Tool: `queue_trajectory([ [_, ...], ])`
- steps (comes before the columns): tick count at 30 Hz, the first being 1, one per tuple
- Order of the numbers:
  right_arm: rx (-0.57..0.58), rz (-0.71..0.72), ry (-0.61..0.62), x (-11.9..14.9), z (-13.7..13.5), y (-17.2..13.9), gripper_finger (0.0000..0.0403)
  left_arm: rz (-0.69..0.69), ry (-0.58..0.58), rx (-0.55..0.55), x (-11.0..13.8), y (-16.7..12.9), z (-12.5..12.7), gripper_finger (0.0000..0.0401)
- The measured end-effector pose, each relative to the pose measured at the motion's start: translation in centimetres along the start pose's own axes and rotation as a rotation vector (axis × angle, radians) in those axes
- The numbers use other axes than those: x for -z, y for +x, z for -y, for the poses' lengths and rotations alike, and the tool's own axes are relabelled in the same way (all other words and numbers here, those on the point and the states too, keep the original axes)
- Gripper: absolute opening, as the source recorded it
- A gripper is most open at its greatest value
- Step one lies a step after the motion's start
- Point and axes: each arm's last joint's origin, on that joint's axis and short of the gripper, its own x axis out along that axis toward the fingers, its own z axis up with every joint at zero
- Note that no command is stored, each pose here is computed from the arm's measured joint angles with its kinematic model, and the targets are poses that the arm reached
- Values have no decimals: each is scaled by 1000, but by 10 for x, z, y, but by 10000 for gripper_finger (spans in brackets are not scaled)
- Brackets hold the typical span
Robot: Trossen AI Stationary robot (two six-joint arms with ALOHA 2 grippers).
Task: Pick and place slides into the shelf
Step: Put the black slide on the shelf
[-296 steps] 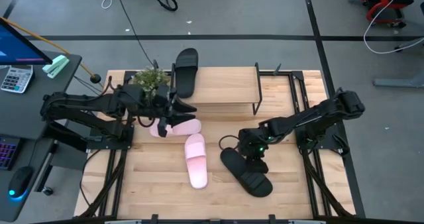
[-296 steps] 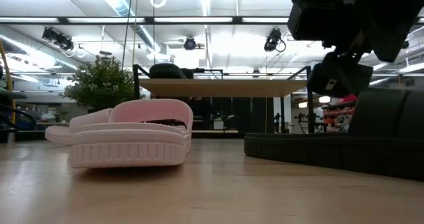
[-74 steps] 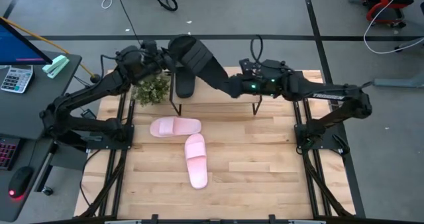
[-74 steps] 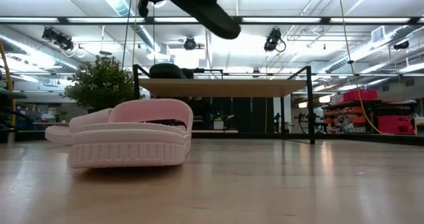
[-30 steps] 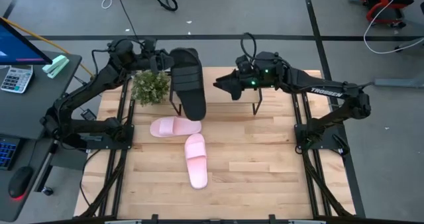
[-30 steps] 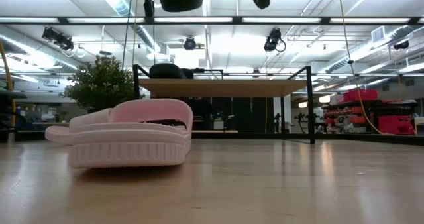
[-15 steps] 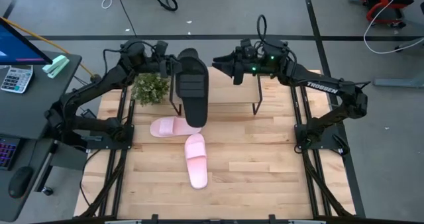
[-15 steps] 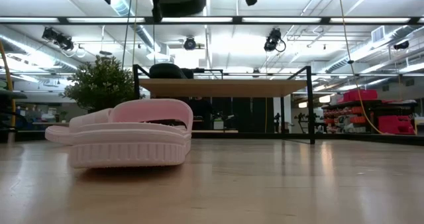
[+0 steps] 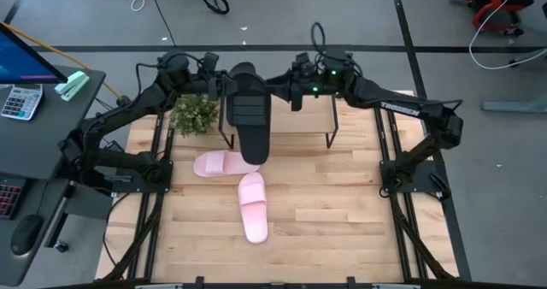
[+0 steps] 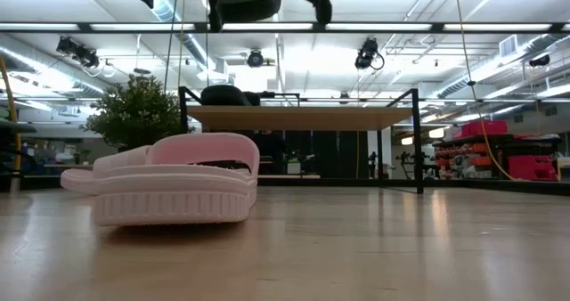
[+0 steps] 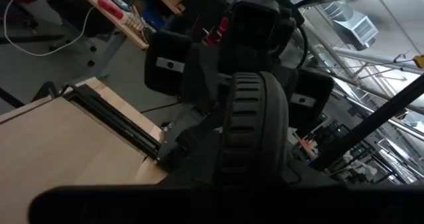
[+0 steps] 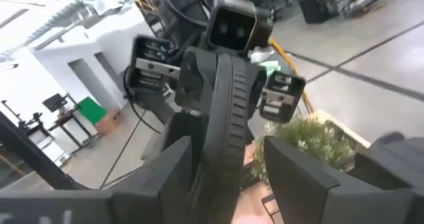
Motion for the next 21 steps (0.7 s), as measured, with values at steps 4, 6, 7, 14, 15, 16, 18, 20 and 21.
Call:
queue_trajectory([
  [4, -42, 5, -8, -9, 0, 12, 195, 7, 6, -4, 0, 0, 0, 67],
  [6, -62, -2, -5, -13, 0, 19, 194, 8, 7, -3, -1, 0, 0, 82],
  [7, -67, -6, -4, -16, -1, 22, 193, 7, 7, -3, 0, 0, 0, 88],
  [14, -74, -111, -7, -28, 2, 44, 168, 5, 10, 0, 0, 0, 1, 68],
  [15, -71, -133, -5, -27, 3, 46, 163, 4, 9, -1, 0, 0, 1, 63],
  [16, -70, -148, -7, -27, 4, 49, 156, 2, 9, -1, 0, 0, 0, 60],
  [18, -67, -158, -10, -28, 5, 51, 138, -1, 9, 0, 0, 0, 0, 60],
  [20, -65, -153, -12, -29, 6, 51, 113, 8, 13, -3, 0, 0, 0, 68],
  [21, -59, -154, -10, -29, 7, 50, 98, 8, 13, -4, 0, 0, 0, 76],
])
